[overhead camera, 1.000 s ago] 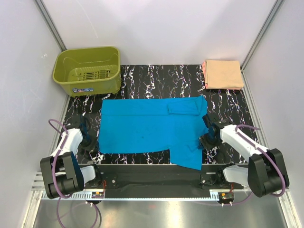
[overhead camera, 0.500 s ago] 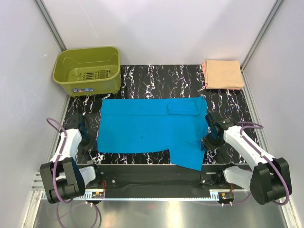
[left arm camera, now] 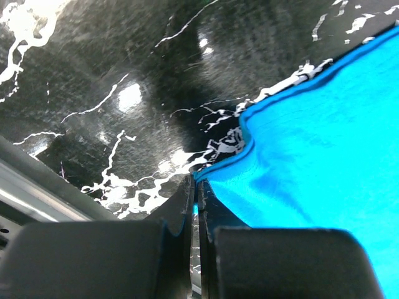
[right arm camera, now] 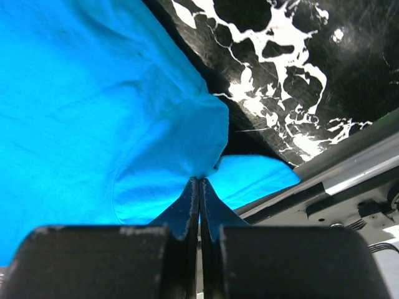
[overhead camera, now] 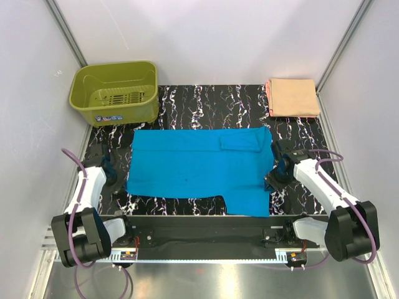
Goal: Fold and stack the t-shirts
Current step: Fold the tshirt
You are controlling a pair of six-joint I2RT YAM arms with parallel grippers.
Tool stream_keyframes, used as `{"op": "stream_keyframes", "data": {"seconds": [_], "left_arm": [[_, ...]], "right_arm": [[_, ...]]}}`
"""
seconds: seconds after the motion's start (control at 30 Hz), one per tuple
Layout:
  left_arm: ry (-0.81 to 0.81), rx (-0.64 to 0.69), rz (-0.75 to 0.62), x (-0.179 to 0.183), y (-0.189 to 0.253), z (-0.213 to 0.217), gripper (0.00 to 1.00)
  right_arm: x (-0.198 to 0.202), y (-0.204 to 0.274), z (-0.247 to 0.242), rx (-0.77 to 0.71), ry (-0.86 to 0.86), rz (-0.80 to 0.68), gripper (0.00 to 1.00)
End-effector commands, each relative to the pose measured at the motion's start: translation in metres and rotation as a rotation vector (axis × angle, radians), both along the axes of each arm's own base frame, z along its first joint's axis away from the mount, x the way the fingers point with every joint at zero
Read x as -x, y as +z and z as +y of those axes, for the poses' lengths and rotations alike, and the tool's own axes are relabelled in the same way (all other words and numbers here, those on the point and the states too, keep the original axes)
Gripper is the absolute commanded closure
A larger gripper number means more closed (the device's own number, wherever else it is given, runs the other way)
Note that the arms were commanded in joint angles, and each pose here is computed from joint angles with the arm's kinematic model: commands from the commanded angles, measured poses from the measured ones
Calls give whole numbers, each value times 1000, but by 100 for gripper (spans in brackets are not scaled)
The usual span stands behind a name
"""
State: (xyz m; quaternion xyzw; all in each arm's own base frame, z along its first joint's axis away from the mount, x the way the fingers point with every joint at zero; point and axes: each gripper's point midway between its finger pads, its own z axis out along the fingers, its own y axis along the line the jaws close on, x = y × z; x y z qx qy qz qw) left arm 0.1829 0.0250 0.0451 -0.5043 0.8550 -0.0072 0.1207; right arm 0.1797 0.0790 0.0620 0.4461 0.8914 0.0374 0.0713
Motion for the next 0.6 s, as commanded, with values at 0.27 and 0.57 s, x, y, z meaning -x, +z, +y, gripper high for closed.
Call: {"op": "stream_keyframes", "data": {"seconds": [0.27,0.57], "left_arm": [[-71,-31,-127,-42,32,6,100],[-75,-7,-158,-62,35,4,100]], "right_arm": [[-42,23,-12,62,59,-134,100],[-75,32,-16,99,115,-186,100]]}}
